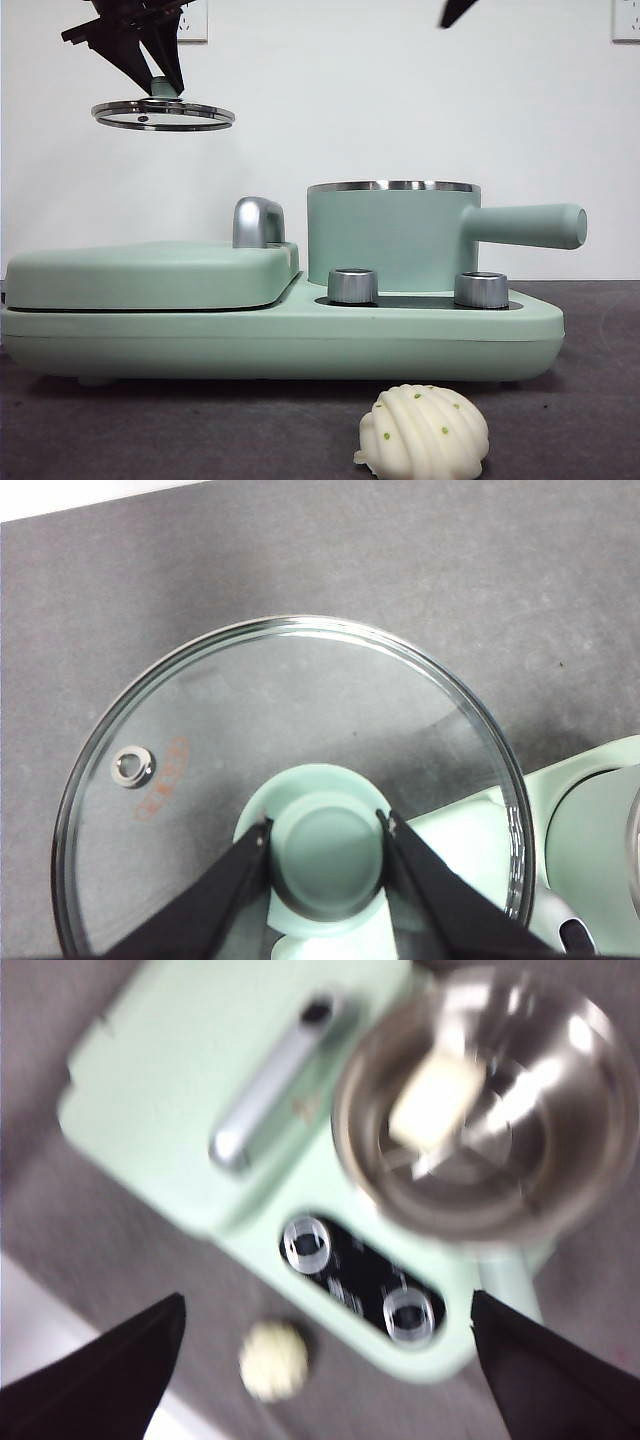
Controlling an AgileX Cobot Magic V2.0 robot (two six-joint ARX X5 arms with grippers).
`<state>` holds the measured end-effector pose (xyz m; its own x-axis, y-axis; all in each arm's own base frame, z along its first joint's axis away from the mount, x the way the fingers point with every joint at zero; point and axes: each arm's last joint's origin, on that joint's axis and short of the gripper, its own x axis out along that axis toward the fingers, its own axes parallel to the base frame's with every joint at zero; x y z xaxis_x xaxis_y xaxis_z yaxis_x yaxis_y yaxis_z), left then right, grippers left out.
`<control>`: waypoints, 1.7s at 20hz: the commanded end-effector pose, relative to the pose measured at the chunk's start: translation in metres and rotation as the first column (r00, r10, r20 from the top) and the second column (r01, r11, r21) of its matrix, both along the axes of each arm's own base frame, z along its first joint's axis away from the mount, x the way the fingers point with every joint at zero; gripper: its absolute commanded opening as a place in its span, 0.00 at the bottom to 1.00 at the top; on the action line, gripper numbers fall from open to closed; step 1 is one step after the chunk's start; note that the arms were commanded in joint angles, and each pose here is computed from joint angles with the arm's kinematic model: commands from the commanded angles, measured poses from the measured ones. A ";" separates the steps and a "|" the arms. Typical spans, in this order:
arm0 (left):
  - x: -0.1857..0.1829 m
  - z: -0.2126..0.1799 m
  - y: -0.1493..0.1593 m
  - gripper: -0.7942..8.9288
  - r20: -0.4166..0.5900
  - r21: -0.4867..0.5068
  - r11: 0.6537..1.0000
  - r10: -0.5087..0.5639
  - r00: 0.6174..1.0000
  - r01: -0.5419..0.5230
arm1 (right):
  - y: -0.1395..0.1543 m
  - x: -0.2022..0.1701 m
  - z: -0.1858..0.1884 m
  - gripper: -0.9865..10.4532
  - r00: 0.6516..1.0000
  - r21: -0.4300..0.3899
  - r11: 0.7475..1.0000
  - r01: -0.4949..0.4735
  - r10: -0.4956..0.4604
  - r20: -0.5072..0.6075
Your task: Put the buns in a small steamer
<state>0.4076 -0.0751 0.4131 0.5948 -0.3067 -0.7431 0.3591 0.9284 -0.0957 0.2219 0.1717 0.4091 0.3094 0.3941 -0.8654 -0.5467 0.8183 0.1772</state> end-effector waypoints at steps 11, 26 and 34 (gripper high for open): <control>-0.006 0.016 -0.001 0.13 0.063 -0.026 1.000 0.010 0.998 -0.008 | 0.032 -0.101 -0.155 0.49 0.987 -0.077 0.992 -0.099 0.088 -0.137; -0.005 0.016 -0.001 0.13 0.063 -0.026 1.000 0.010 0.998 -0.008 | 0.048 -0.084 -0.237 0.38 0.985 -0.162 0.986 -0.031 0.002 -0.171; -0.005 0.015 -0.001 0.13 0.063 -0.026 1.000 0.010 0.998 -0.008 | 0.053 -0.081 -0.230 0.24 0.985 -0.130 0.991 -0.031 0.009 -0.170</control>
